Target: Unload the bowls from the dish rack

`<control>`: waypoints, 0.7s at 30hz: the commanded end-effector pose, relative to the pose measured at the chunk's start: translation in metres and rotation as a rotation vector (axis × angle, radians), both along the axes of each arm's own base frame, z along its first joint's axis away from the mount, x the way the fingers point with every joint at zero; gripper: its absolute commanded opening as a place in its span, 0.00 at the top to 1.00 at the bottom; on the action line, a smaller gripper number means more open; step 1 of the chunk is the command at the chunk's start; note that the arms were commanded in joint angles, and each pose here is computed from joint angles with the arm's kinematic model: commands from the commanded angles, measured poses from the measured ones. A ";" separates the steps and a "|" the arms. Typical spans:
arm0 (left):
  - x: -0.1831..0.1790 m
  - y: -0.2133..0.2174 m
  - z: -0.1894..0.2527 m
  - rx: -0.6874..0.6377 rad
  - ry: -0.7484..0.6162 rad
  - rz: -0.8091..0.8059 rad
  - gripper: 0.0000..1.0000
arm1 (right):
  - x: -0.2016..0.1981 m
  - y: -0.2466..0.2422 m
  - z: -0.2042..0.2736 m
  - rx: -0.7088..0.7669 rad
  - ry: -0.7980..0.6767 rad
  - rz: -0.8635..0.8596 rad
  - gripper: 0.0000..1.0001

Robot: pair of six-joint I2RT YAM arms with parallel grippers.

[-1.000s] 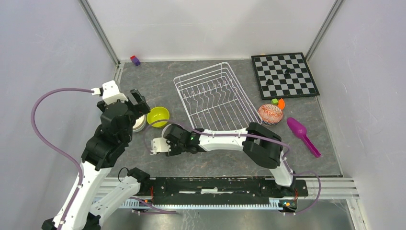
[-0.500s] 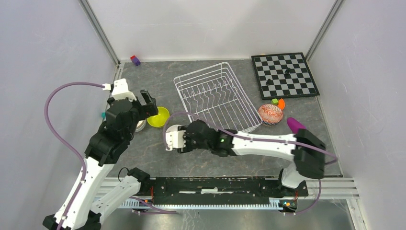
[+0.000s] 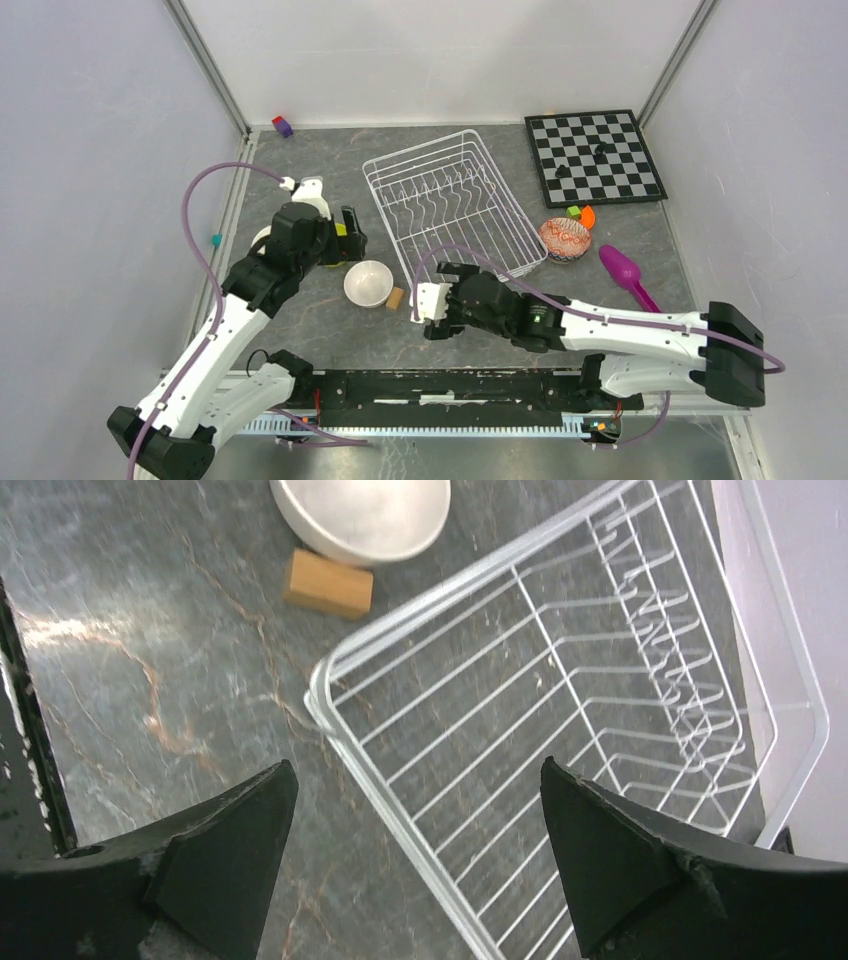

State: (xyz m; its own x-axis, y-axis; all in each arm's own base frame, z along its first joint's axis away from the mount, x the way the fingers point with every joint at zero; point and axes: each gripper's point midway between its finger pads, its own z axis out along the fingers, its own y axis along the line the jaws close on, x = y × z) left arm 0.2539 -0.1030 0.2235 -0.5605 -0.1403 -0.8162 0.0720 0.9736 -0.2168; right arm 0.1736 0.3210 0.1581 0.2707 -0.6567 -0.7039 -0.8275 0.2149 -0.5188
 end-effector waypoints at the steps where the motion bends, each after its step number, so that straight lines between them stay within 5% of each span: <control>1: 0.005 -0.029 -0.001 -0.135 -0.004 -0.072 0.00 | 0.010 -0.021 -0.001 0.037 -0.005 -0.102 0.02; 11: 0.008 -0.031 -0.011 -0.148 0.019 -0.056 0.00 | 0.065 -0.028 -0.010 -0.076 -0.007 -0.278 0.02; 21: 0.010 -0.025 -0.016 -0.114 0.034 -0.025 0.00 | 0.174 -0.052 0.010 -0.046 -0.011 -0.616 0.03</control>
